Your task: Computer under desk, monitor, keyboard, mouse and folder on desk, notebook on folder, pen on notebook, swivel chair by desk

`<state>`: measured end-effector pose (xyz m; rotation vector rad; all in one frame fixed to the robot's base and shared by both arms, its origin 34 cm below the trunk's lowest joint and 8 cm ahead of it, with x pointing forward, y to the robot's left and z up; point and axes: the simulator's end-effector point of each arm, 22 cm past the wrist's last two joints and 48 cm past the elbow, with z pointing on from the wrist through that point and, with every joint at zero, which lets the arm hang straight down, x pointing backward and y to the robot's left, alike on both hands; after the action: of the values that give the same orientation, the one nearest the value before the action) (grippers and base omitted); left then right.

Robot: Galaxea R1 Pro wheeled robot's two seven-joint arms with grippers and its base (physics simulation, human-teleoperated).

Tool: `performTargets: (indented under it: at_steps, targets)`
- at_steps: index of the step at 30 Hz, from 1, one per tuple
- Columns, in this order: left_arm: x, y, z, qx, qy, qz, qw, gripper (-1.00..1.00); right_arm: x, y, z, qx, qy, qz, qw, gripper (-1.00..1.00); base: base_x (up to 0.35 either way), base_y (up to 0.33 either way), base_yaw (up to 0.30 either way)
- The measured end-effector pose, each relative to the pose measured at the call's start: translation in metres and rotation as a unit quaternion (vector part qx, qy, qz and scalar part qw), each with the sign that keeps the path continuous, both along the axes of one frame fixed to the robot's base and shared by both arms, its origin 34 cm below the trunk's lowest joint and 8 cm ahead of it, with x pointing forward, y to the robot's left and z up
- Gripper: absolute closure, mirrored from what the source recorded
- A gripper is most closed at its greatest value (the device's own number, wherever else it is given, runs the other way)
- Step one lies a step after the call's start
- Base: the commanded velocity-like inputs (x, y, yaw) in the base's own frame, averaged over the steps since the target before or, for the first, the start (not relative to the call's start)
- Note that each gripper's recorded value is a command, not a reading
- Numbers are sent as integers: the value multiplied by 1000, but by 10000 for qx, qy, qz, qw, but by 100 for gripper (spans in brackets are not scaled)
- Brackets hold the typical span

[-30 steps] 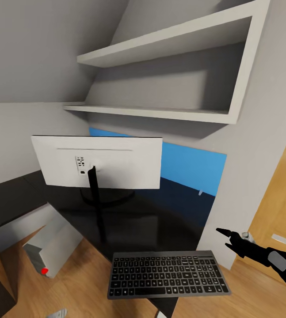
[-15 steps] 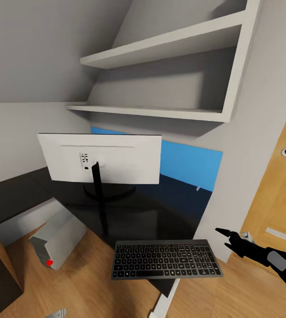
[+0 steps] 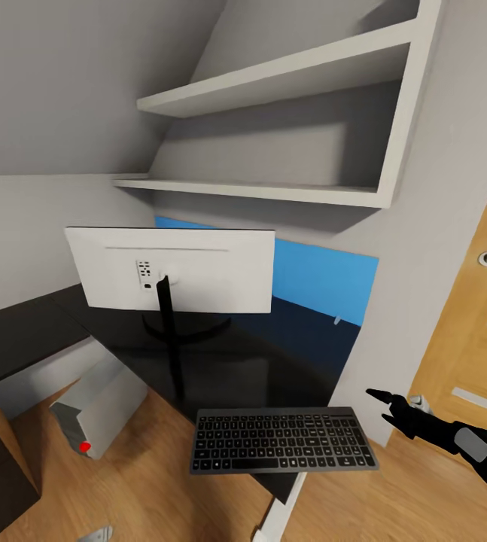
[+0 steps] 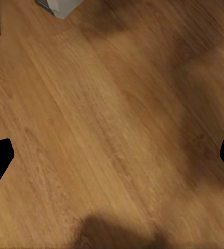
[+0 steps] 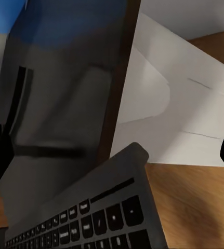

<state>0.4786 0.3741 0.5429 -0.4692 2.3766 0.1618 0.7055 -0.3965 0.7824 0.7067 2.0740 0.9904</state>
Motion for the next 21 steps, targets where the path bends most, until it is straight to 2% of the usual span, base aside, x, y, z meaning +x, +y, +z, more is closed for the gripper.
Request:
performTargets:
  at_steps: [10, 17, 21]
  targets:
    - [0, 0, 0, 4, -1, -1, 10000, -100, -1, 7, 6, 110, -130, 133, 9998, -100, -9, 0, 0]
    - [0, 0, 0, 5, -1, -5, 10000, -100, -5, 9, 2, 42, -62, 251, 9997, -100, 0, 0, 0]
    - [0, 0, 0, 6, -1, -7, 10000, -100, -9, 13, 0, 148, 65, 310, 9994, -100, 0, 0, 0]
